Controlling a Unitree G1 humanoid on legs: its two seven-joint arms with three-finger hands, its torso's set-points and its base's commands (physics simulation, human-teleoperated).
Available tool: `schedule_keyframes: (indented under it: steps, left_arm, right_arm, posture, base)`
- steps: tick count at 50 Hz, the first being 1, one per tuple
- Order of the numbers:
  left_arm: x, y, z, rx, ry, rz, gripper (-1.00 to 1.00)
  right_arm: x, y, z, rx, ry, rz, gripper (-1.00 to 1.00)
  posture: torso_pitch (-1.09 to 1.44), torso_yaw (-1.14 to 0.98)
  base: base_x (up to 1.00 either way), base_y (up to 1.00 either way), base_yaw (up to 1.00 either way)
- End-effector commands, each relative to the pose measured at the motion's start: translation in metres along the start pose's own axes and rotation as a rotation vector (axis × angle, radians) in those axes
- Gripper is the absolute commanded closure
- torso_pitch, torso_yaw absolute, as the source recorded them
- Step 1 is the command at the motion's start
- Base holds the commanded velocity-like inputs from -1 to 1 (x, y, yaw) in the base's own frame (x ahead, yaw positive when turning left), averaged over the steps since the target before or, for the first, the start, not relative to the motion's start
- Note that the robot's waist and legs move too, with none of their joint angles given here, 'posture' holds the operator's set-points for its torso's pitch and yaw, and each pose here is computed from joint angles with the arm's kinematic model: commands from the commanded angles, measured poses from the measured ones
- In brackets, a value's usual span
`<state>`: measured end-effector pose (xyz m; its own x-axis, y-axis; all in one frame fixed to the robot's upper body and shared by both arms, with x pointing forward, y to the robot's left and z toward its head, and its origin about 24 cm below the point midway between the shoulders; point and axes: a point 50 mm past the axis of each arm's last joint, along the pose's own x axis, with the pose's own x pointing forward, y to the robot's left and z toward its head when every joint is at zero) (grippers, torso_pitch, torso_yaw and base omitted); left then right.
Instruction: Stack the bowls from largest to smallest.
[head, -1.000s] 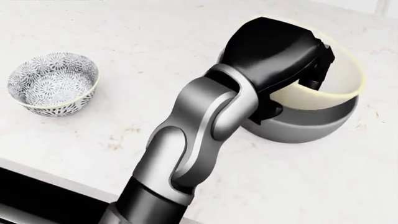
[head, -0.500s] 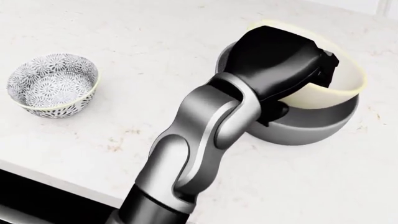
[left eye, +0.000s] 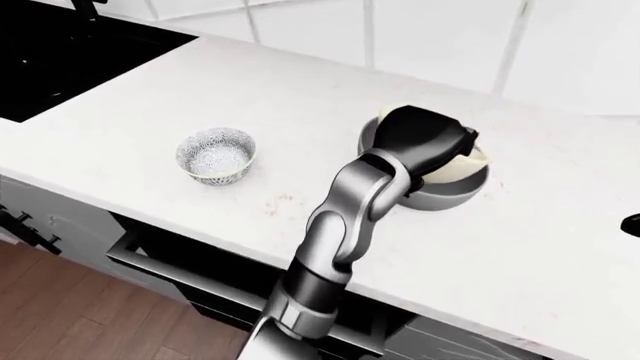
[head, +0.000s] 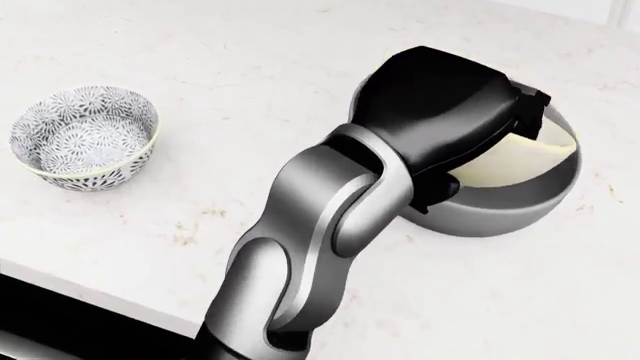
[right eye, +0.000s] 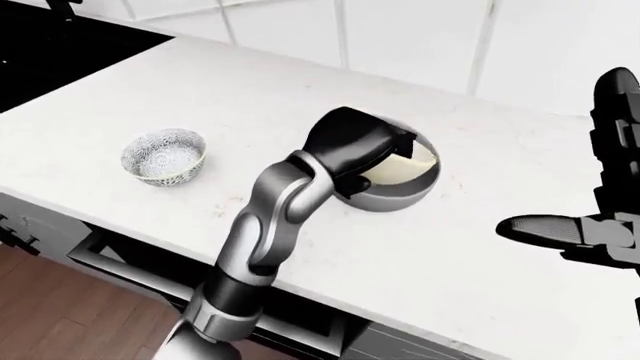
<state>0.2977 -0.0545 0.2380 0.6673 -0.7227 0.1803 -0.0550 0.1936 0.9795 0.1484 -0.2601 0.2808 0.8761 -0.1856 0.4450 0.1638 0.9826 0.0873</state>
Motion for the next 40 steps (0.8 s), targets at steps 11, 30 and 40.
schedule_keyframes:
  steps: [11, 30, 40]
  left_arm:
    - [-0.007, 0.035, 0.015, 0.036, -0.043, 0.107, -0.20]
    - [-0.042, 0.088, -0.005, 0.015, 0.012, 0.173, -0.28]
    - [-0.078, 0.103, -0.038, -0.053, 0.095, 0.202, -0.32]
  right_arm:
    - [-0.005, 0.001, 0.021, -0.008, -0.070, 0.002, -1.00]
    - [-0.006, 0.021, 0.039, -0.002, -0.086, 0.039, -1.00]
    - [-0.004, 0.032, 0.037, 0.011, -0.087, 0.064, -1.00]
  posture:
    - [0.00, 0.00]
    - [0.00, 0.00]
    - [0.00, 0.00]
  base:
    - [0.00, 0.00, 0.00]
    - [0.00, 0.00, 0.00]
    - [0.00, 0.00, 0.00]
